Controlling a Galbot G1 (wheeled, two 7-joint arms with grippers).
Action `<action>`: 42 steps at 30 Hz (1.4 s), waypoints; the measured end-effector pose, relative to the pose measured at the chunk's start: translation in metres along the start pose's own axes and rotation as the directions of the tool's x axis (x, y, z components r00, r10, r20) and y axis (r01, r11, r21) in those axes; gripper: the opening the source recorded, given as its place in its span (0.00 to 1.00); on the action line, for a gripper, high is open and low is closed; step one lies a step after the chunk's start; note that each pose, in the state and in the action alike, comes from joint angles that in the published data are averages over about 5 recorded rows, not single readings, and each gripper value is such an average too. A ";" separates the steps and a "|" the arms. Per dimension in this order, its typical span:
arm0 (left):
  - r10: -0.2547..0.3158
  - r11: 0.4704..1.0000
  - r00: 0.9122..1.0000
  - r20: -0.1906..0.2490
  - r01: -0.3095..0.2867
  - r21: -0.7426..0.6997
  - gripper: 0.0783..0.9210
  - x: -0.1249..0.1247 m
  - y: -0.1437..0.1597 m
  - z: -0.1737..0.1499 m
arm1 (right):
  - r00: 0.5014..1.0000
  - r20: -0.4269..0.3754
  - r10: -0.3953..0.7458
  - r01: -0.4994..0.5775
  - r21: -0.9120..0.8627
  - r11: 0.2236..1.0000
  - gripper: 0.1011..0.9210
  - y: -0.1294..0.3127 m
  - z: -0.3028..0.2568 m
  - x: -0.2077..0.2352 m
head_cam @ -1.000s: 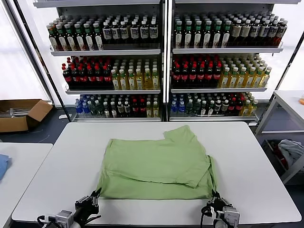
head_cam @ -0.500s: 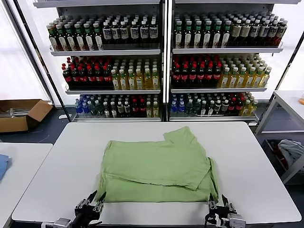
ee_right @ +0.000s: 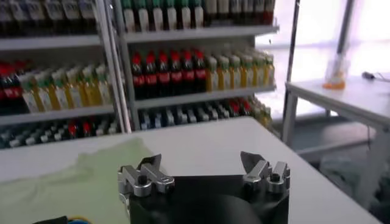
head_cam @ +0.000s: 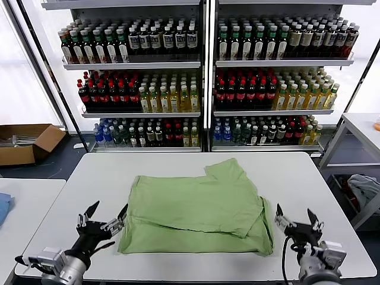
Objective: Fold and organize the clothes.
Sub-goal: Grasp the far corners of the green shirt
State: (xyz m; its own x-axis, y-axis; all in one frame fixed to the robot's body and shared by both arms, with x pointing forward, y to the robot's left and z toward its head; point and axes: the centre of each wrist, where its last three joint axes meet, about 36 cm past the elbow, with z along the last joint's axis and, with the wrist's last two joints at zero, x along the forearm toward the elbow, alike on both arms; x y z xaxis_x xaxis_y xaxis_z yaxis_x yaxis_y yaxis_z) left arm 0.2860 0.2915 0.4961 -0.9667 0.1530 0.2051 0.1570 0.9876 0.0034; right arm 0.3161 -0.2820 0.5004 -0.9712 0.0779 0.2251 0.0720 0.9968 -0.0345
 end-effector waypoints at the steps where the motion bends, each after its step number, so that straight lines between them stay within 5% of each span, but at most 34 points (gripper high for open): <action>1: 0.007 1.000 1.000 0.009 -0.007 -0.005 0.88 -0.005 0.003 -0.002 | 1.000 0.010 -0.022 0.022 0.022 1.000 0.88 -0.005 -0.002 -0.008; 10: 0.074 0.997 0.997 0.016 -0.074 -0.012 0.88 -0.063 0.020 -0.010 | 0.981 0.013 -0.194 0.188 0.203 0.961 0.88 -0.026 -0.024 -0.090; 21: 0.105 0.994 0.991 -0.088 -0.105 0.005 0.88 -0.159 0.039 -0.008 | 0.967 -0.076 -0.245 0.255 0.189 0.948 0.88 -0.004 -0.035 -0.196; 29: 0.112 0.993 0.977 -0.183 -0.117 -0.016 0.88 -0.222 0.046 -0.004 | 0.968 -0.118 -0.223 0.237 0.122 0.964 0.88 0.024 -0.040 -0.264; 42: 0.096 0.994 0.952 -0.292 -0.107 -0.022 0.88 -0.275 0.056 0.011 | 0.955 -0.207 -0.212 0.226 0.047 0.973 0.88 0.075 -0.030 -0.330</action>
State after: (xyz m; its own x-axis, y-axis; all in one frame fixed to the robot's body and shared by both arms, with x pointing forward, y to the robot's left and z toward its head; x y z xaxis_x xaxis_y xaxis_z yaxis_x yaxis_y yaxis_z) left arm 0.5582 0.3054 0.4296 -0.8458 0.2300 0.4813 0.2640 0.9645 0.0031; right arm 0.6486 -0.2327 0.4529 -0.8958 -0.1332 0.4239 -0.1601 0.9867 -0.0282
